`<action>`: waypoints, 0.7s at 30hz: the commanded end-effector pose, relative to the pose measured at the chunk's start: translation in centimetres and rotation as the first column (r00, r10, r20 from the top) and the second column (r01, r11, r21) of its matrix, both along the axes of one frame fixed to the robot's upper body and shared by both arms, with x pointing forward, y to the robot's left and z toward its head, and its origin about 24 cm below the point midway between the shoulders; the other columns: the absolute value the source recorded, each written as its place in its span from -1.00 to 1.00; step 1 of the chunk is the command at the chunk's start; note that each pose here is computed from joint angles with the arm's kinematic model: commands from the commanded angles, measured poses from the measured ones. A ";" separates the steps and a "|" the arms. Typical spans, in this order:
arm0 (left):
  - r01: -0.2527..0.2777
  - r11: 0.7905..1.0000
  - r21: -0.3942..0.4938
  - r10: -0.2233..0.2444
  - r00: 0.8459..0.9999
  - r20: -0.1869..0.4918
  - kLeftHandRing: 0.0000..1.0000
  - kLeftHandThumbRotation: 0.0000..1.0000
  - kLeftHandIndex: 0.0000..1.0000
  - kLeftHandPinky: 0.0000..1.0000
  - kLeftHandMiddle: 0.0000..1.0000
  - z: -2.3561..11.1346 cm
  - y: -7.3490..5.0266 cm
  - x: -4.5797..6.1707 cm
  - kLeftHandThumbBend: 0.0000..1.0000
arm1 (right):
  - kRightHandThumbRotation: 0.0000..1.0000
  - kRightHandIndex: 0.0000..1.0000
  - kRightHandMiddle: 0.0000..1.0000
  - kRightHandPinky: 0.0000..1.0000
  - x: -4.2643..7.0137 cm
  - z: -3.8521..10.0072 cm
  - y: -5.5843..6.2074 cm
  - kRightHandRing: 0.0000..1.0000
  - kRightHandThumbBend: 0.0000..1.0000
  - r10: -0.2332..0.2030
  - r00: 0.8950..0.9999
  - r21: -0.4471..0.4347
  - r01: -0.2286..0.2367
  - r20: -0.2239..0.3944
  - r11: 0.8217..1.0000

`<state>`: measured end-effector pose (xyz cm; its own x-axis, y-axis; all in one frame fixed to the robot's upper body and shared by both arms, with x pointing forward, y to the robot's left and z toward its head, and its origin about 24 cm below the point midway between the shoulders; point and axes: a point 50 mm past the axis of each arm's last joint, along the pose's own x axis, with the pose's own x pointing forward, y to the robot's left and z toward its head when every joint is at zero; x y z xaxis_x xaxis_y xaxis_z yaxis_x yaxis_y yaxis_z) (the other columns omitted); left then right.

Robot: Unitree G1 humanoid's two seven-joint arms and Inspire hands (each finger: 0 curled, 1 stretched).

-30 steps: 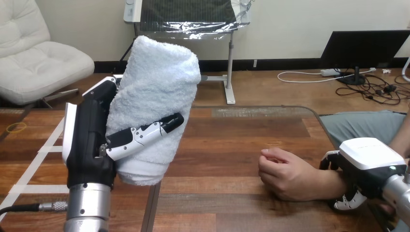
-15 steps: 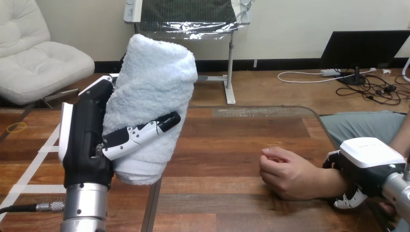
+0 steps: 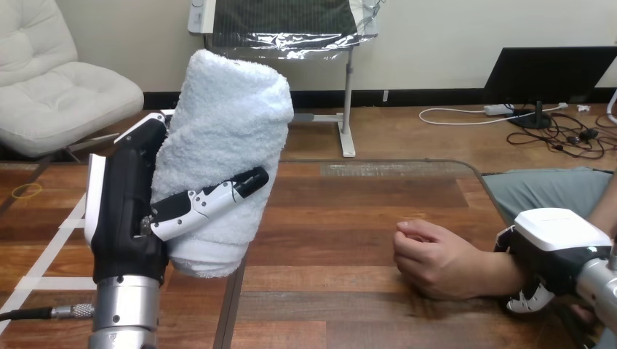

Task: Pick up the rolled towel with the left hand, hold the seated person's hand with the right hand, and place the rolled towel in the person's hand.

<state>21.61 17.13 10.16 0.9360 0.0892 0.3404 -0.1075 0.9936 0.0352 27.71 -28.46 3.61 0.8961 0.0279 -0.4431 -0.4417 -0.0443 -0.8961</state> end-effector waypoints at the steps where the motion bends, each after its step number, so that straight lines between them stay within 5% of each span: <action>1: 0.010 1.000 0.010 -0.011 0.995 0.104 -0.56 -1.00 -0.29 -0.67 -0.43 1.7 -0.3 0.6 -0.06 | -0.99 0.03 -0.03 -0.39 -0.8 -2.3 0.0 -0.21 0.73 -0.063 0.994 0.052 0.068 -0.084 0.996; 10: 0.014 1.000 0.006 -0.014 0.994 0.106 -0.56 -1.00 -0.29 -0.67 -0.43 1.7 -0.3 0.6 -0.08 | -1.00 -0.15 -0.28 -0.62 -1.0 -2.2 0.0 -0.47 0.67 -0.058 0.997 0.109 0.064 -0.057 0.992; 21: 0.018 1.000 0.000 -0.018 0.994 0.106 -0.56 -1.00 -0.29 -0.67 -0.44 1.7 -0.3 0.6 -0.10 | -1.00 -0.24 -0.33 -0.65 -1.2 -2.1 -0.2 -0.51 0.62 -0.051 0.998 0.153 0.054 -0.028 0.987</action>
